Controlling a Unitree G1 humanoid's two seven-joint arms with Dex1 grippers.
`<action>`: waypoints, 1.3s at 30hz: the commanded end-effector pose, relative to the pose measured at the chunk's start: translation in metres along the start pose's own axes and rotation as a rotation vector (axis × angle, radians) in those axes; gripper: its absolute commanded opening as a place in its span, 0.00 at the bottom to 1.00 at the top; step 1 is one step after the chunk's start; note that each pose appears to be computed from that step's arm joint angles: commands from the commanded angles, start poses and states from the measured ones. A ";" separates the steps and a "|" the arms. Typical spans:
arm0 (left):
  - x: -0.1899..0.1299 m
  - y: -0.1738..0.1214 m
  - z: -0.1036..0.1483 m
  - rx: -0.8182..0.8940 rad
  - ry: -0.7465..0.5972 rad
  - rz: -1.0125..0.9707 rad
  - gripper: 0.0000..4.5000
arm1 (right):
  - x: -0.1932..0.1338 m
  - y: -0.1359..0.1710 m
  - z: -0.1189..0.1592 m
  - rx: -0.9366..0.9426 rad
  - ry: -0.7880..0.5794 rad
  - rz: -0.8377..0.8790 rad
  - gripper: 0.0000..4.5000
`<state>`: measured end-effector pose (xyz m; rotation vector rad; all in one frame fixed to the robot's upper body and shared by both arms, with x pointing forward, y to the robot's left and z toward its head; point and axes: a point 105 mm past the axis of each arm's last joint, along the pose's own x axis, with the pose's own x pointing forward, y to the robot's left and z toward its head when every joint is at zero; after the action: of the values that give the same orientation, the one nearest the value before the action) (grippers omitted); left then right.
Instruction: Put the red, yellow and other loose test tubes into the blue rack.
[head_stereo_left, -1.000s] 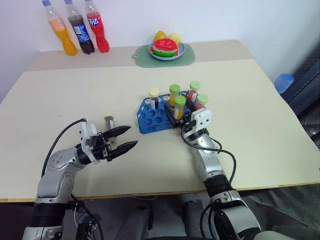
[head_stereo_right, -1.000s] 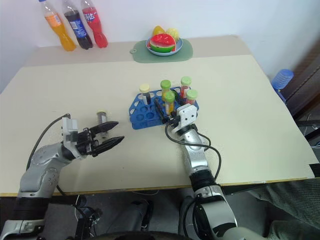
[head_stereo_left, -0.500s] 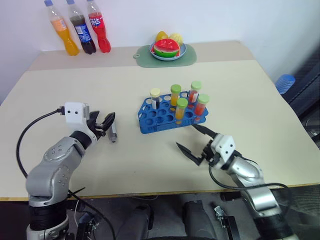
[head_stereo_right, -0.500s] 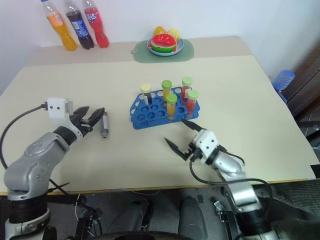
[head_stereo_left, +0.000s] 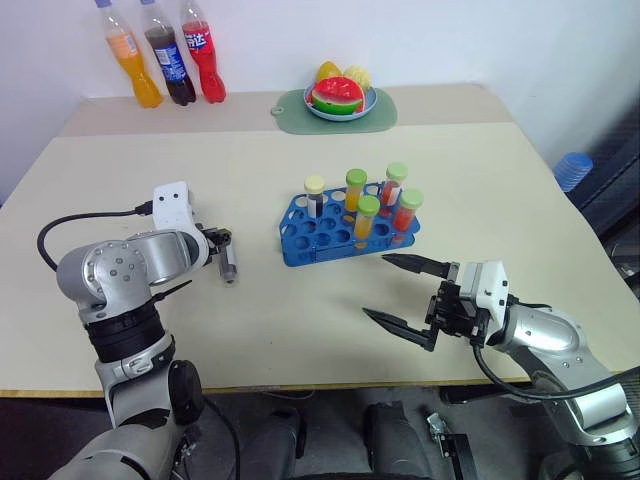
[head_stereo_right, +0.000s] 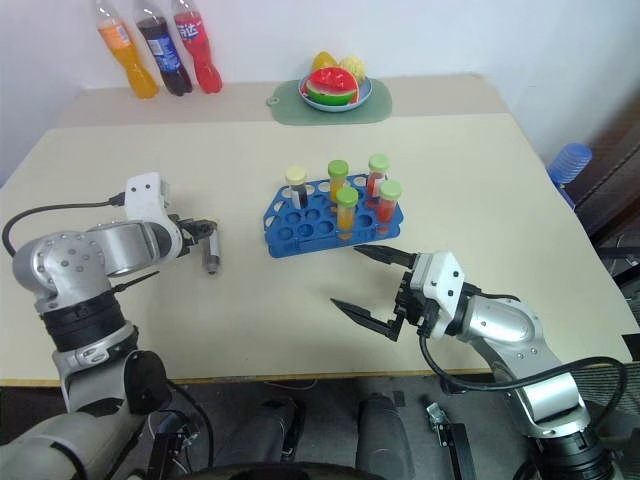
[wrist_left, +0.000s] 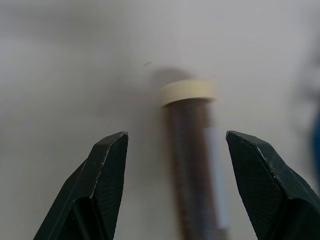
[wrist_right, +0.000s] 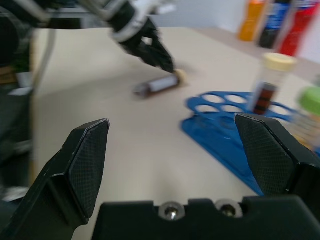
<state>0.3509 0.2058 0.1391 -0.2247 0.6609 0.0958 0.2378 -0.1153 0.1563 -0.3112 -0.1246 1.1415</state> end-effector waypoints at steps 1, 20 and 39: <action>0.000 0.000 0.009 0.003 0.014 0.044 0.72 | -0.002 -0.005 0.014 -0.059 -0.027 0.039 0.98; 0.019 -0.020 -0.007 -0.064 0.173 0.011 0.17 | -0.001 -0.016 0.009 -0.107 -0.003 0.039 1.00; -0.082 -0.113 0.037 0.364 -0.886 -0.817 0.17 | -0.007 -0.016 0.004 -0.103 0.017 -0.003 1.00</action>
<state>0.3302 0.1132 0.2303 -0.1110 -0.2549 -0.6279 0.2499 -0.1258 0.1523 -0.3752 -0.1137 1.1458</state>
